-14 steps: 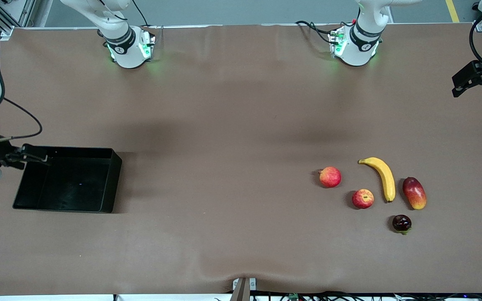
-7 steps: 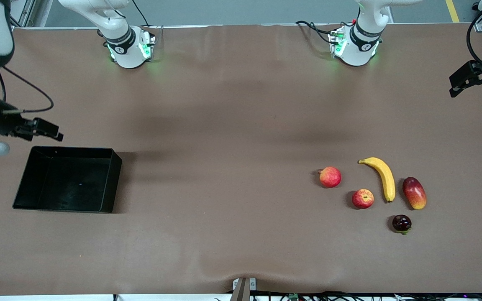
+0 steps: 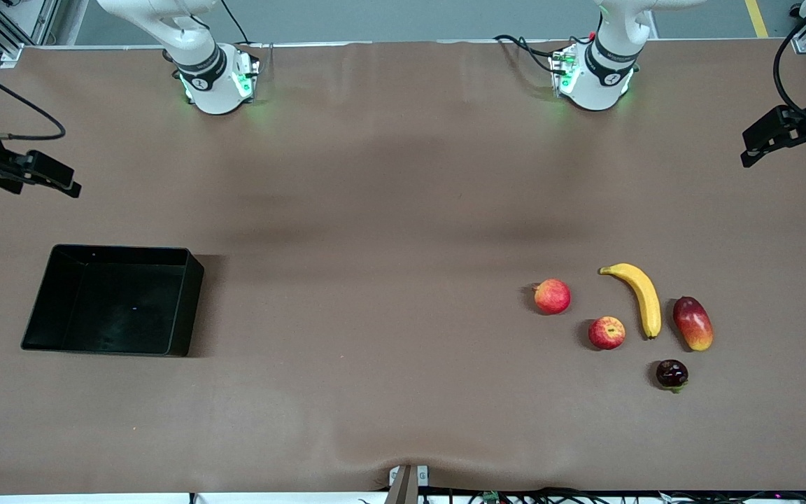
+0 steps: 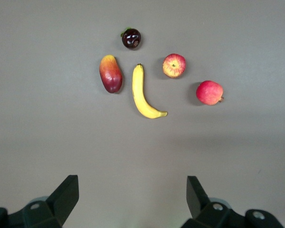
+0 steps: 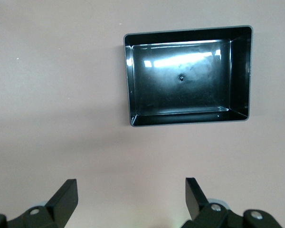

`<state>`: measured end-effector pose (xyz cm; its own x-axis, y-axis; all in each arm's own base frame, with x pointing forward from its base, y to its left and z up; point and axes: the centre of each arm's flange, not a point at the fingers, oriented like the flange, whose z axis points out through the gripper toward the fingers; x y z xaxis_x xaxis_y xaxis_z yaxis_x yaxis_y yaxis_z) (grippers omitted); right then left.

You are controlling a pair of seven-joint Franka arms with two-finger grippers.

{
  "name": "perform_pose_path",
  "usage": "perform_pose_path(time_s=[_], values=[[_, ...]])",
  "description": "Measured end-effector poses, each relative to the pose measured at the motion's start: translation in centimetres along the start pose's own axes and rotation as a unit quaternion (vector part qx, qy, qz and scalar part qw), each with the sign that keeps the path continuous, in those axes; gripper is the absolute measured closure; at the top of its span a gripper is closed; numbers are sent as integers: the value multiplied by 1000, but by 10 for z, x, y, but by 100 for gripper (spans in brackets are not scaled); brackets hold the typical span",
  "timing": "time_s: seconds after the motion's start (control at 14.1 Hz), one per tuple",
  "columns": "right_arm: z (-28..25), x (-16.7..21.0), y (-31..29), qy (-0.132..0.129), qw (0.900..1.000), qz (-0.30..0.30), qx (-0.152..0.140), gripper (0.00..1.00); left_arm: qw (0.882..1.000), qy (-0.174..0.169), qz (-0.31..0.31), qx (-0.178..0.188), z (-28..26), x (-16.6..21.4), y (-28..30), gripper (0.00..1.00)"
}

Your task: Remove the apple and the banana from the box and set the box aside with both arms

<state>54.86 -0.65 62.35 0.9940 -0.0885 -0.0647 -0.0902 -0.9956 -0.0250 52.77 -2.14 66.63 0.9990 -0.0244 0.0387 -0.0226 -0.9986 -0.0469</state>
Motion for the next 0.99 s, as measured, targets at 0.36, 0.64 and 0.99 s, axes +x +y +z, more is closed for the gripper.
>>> perform_pose_path(time_s=[0.36,0.64,0.99], values=[[-7,-1,3,3,1000,11,-2,0,1000,2,1,-1,0,5,1,0],[-10,-2,3,5,1000,13,-2,0,1000,1,0,-2,1,6,1,0],[-10,-1,1,6,1000,12,-2,0,1000,-2,0,-2,4,8,1,0]])
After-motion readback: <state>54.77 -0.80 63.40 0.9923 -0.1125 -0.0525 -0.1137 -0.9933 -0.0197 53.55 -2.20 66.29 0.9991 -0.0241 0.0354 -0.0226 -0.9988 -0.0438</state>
